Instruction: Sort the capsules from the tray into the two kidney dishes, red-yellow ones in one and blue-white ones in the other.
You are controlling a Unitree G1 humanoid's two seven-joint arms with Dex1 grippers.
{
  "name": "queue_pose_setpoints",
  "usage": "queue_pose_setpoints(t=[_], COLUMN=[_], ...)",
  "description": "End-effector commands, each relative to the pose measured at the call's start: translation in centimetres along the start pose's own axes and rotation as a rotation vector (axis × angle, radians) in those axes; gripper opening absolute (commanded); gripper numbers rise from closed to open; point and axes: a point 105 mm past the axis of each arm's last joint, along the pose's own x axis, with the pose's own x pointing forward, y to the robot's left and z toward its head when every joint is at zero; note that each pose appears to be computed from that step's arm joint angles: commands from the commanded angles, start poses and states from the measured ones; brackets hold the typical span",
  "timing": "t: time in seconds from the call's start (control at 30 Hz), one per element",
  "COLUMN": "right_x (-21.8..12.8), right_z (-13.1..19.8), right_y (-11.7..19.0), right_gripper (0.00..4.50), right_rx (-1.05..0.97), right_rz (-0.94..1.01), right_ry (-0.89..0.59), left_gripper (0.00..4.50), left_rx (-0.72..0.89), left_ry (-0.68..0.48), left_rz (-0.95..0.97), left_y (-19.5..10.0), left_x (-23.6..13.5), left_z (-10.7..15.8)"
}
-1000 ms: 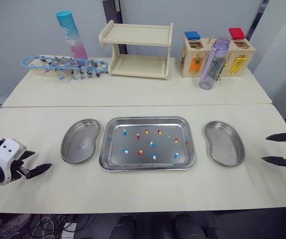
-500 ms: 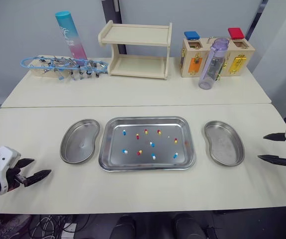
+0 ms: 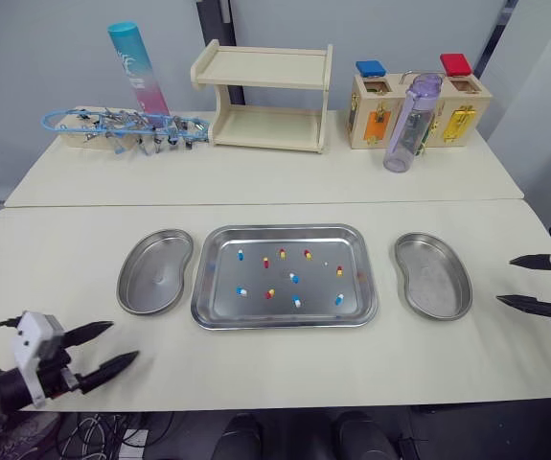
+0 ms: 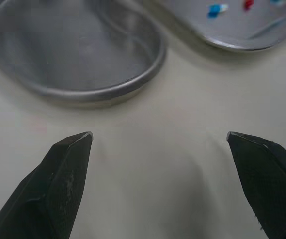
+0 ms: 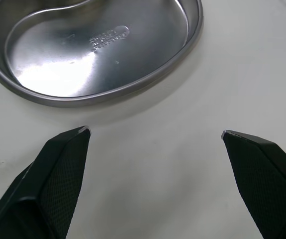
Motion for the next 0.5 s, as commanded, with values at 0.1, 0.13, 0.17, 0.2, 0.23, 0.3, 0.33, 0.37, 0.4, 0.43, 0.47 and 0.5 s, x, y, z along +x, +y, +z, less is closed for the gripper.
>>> queue_pose_setpoints(t=[0.1, 0.13, 0.17, 0.2, 0.23, 0.3, 0.33, 0.37, 0.4, 0.43, 0.47, 0.5], right_x=[-1.5, -1.6, -1.8, -1.9, -2.1, -1.7, -1.4, -0.6, 0.2, 1.2, 2.2, 3.3], right_z=[1.0, 0.9, 0.9, 1.0, 1.6, 3.6, 4.5, 6.2, 7.6, 9.0, 10.2, 11.5], right_y=[-1.3, -1.3, -1.4, -1.4, -1.4, -0.5, 0.1, 1.0, 1.9, 3.1, 4.4, 5.7], right_gripper=[4.48, 4.48, 4.48, 4.48, 4.48, 4.48, 4.48, 4.48, 4.48, 4.48, 4.48, 4.48], right_rx=[0.031, 0.032, 0.032, 0.030, 0.013, -0.068, -0.100, -0.133, -0.149, -0.173, -0.205, -0.225], right_rz=[-0.089, -0.091, -0.094, -0.099, -0.095, -0.044, -0.019, 0.020, 0.052, 0.085, 0.125, 0.168], right_ry=[-0.053, -0.048, -0.045, -0.049, -0.057, -0.093, -0.108, -0.152, -0.187, -0.215, -0.230, -0.252], left_gripper=[4.50, 4.50, 4.50, 4.50, 4.50, 4.50, 4.50, 4.50, 4.50, 4.50, 4.50, 4.50], left_rx=[0.042, 0.032, 0.025, 0.023, 0.013, 0.000, -0.006, -0.005, -0.004, -0.002, 0.000, 0.000], left_ry=[-0.211, -0.227, -0.237, -0.242, -0.270, -0.298, -0.302, -0.304, -0.305, -0.305, -0.305, -0.304], left_rz=[-0.056, -0.054, -0.052, -0.049, -0.041, -0.015, 0.000, 0.009, 0.016, 0.020, 0.025, 0.029], left_y=[-4.6, -5.1, -5.4, -5.7, -5.9, -6.0, -5.9, -5.8, -5.8, -5.7, -5.6, -5.6], left_x=[3.1, 3.5, 3.8, 4.1, 4.3, 4.6, 4.7, 4.7, 4.7, 4.7, 4.7, 4.7], left_z=[2.2, 2.2, 2.2, 2.0, 2.1, 2.0, 1.9, 1.9, 1.8, 1.8, 1.8, 1.8])
